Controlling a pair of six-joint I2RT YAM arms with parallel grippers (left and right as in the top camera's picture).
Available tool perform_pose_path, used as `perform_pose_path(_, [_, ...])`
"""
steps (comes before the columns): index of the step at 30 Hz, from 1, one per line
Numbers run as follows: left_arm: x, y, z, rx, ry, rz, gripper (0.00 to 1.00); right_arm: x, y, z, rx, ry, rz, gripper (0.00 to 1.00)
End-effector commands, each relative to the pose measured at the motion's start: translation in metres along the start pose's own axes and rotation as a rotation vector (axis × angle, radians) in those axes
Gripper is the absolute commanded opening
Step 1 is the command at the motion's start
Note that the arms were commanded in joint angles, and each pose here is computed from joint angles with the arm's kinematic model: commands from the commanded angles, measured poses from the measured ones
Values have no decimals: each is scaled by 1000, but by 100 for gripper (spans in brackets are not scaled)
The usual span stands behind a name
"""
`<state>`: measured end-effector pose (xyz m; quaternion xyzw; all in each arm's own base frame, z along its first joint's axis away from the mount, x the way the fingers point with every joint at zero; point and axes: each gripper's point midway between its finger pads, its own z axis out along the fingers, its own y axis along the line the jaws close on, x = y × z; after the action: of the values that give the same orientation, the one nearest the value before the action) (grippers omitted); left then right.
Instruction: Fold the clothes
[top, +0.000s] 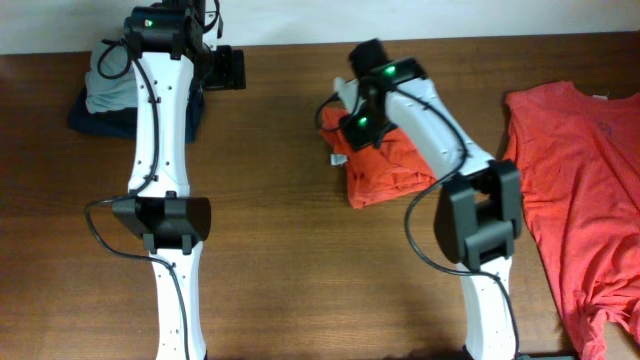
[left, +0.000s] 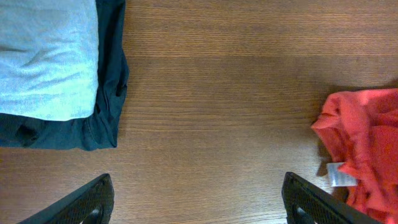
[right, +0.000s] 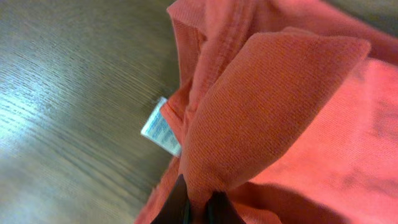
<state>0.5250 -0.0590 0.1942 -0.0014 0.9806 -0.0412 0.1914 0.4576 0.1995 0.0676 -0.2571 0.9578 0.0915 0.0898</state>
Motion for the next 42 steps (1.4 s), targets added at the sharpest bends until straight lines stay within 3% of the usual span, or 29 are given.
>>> perform_pose_path(1, [-6, 7, -4, -16, -26, -9, 86, -10, 24, 9, -3, -16, -52, 8])
perform_pose_path(2, [-6, 7, -2, -16, -24, -9, 86, -10, 27, 14, -5, -13, -58, 15])
perform_pose_path(4, [-4, 7, 3, -16, -12, -9, 86, -11, 31, 18, -9, -10, -66, 47])
perform_pose_path(7, [-1, 7, 8, -18, 5, -10, 86, -19, 38, 2, -45, -48, -68, 53])
perform_pose_path(10, [-2, 1, 9, -2, 0, 21, 86, -38, 49, -50, -144, -164, -67, 69])
perform_pose_path(14, [-3, -36, 7, 149, -15, 138, 86, -34, 18, -104, -110, -218, 34, 73])
perform_pose_path(17, [-9, -63, 4, 261, -44, 158, 80, -11, -21, -117, -96, -178, 158, 64])
perform_pose_path(18, [-12, -79, 2, 336, -62, 171, 66, 1, -38, -115, -109, -149, 210, 42])
perform_pose_path(19, [-14, -96, 1, 405, -76, 188, 40, 9, -48, -111, -141, -130, 249, 6])
perform_pose_path(20, [-14, -112, 2, 465, -79, 206, 15, 15, -53, -107, -171, -121, 276, 4])
perform_pose_path(22, [-6, -137, 11, 525, -56, 235, 1, 27, -65, -91, -225, -93, 322, 4])
perform_pose_path(28, [30, -180, 55, 567, 69, 282, 0, 39, -54, -51, -493, -151, 265, 4])
perform_pose_path(33, [48, -214, 59, 654, 113, 318, 1, 51, -53, -14, -518, -172, 258, 4])
perform_pose_path(38, [55, -216, 68, 639, 134, 323, 1, 49, -40, -4, -622, -233, 246, 4])
perform_pose_path(42, [66, -204, 96, 565, 191, 307, 1, 61, -34, -4, -646, -176, 291, 4])
